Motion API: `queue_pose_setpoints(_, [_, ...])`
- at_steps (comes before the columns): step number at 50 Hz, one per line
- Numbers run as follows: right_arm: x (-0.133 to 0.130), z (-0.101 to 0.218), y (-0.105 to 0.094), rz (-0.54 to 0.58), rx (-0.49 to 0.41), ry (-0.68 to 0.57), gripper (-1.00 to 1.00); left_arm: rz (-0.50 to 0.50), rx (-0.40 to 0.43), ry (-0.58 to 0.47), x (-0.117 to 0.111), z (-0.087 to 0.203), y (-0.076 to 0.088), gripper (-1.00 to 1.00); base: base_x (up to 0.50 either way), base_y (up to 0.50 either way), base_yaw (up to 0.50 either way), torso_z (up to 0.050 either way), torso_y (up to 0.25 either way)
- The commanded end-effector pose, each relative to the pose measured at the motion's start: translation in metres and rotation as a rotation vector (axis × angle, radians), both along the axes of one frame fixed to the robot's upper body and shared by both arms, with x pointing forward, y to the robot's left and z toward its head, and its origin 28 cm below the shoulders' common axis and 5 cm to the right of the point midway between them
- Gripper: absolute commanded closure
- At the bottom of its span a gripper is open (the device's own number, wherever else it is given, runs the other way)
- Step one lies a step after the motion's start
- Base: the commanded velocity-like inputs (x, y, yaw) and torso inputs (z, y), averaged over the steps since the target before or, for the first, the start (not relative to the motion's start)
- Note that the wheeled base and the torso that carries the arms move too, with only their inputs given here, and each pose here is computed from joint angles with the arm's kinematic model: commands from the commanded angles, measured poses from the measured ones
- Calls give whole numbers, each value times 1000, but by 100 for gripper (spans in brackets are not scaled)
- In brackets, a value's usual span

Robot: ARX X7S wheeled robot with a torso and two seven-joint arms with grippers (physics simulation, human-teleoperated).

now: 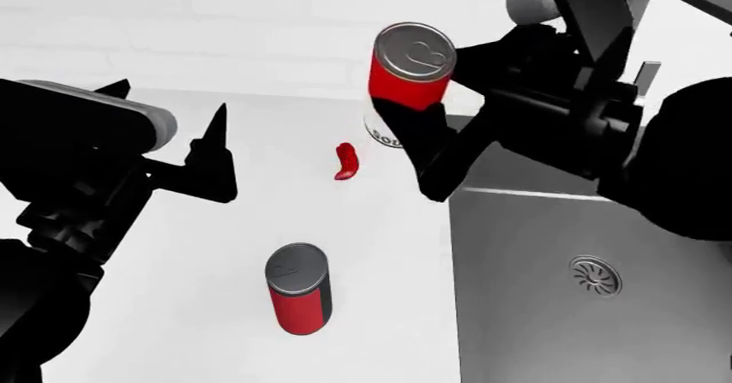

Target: Pick the cans from the counter and place them in their designated side in the cabinet.

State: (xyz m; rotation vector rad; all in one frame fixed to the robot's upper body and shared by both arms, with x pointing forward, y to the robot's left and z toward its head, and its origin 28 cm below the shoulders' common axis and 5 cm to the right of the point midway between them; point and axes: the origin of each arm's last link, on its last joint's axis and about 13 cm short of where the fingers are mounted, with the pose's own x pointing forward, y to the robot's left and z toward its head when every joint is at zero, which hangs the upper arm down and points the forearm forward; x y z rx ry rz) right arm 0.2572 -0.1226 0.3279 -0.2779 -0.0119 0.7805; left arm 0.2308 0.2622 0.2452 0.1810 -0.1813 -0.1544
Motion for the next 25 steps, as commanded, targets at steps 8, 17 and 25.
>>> queue_pose_setpoints(8, [-29, 18, 2, -118, -3, -139, 100, -5, -4, -7, -3, 0, -3, -100, 0, 0, 0, 0, 0])
queue_pose_setpoints(17, [-29, 53, 7, -265, -36, -333, 100, -10, -9, -13, -5, 0, -4, -100, 0, 0, 0, 0, 0])
queue_pose_setpoints(25, [-33, 83, 6, -286, -12, -430, 100, -7, -13, -16, -5, 1, -3, -100, 0, 0, 0, 0, 0])
